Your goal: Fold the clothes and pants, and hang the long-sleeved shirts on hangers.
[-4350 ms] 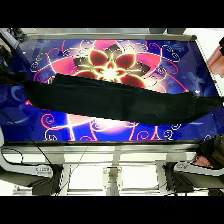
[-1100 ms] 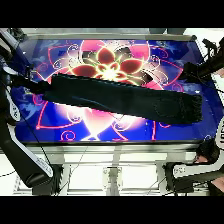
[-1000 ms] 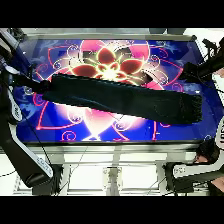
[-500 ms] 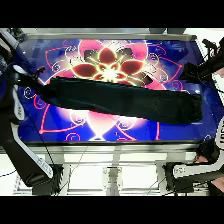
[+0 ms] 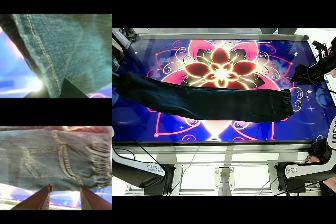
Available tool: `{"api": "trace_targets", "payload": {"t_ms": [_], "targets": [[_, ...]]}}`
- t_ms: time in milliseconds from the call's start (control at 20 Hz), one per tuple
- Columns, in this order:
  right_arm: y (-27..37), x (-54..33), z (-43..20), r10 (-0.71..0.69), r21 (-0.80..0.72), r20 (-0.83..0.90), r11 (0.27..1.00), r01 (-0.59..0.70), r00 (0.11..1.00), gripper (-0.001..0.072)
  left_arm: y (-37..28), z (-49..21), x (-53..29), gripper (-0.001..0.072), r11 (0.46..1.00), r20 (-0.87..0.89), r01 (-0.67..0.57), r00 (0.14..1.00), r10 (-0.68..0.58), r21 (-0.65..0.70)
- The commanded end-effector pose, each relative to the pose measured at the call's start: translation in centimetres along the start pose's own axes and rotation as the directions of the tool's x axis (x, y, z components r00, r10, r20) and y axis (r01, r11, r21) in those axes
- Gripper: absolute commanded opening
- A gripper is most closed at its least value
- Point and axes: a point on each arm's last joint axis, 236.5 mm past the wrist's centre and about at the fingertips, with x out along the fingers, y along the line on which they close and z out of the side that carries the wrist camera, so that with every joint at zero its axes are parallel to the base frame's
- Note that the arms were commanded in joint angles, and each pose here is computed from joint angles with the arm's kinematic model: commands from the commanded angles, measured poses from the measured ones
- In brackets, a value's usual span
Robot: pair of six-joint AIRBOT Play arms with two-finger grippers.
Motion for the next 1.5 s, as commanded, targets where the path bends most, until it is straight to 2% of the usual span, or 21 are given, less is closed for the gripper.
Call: {"api": "trace_targets", "payload": {"t_ms": [0,150,300,600,750,950,1250,1450], "targets": [[0.1,0.0,-0.3,0.003,-0.037,-0.014,0.999,-0.003,1.0,0.0396,-5.5,0.5,-4.5,0.0023,0.996,0.078,-0.008,0.997,0.001,0.093],[0.1,0.0,-0.3,0.003,-0.077,-0.014,0.997,-0.004,1.0,0.0396,-12.4,1.0,-3.4,0.0023,0.983,0.046,0.026,0.998,-0.035,0.18],[0.1,0.0,-0.3,0.003,-0.1,-0.014,0.995,-0.004,1.0,0.0396,-17.4,0.2,-0.6,0.0023,0.966,-0.04,-0.019,0.999,0.031,0.256],[0.1,0.0,-0.4,0.003,-0.122,-0.014,0.993,-0.004,1.0,0.0396,-28.6,-1.7,5.7,0.0023,0.937,-0.148,0.072,0.989,-0.022,0.341],[0.1,0.0,-0.4,0.003,-0.122,-0.015,0.992,-0.004,1.0,0.0396,-31.0,-3.0,7.6,0.0023,0.927,-0.199,0.097,0.98,-0.024,0.363],[0.1,0.1,-0.5,0.003,-0.121,-0.021,0.993,-0.006,1.0,0.0396,-33.8,-3.9,8.2,0.0023,0.914,-0.244,0.21,0.961,-0.128,0.348],[0.1,0.1,-0.6,0.005,-0.121,-0.026,0.993,-0.008,1.0,0.0396,-34.0,-3.5,8.2,0.0023,0.913,-0.228,0.212,0.964,-0.137,0.348],[0.9,1.0,-0.5,0.051,-0.118,-0.026,0.992,-0.054,0.998,0.0396,-34.4,-3.5,8.2,0.0023,0.911,-0.228,0.226,0.962,-0.152,0.345]]}}
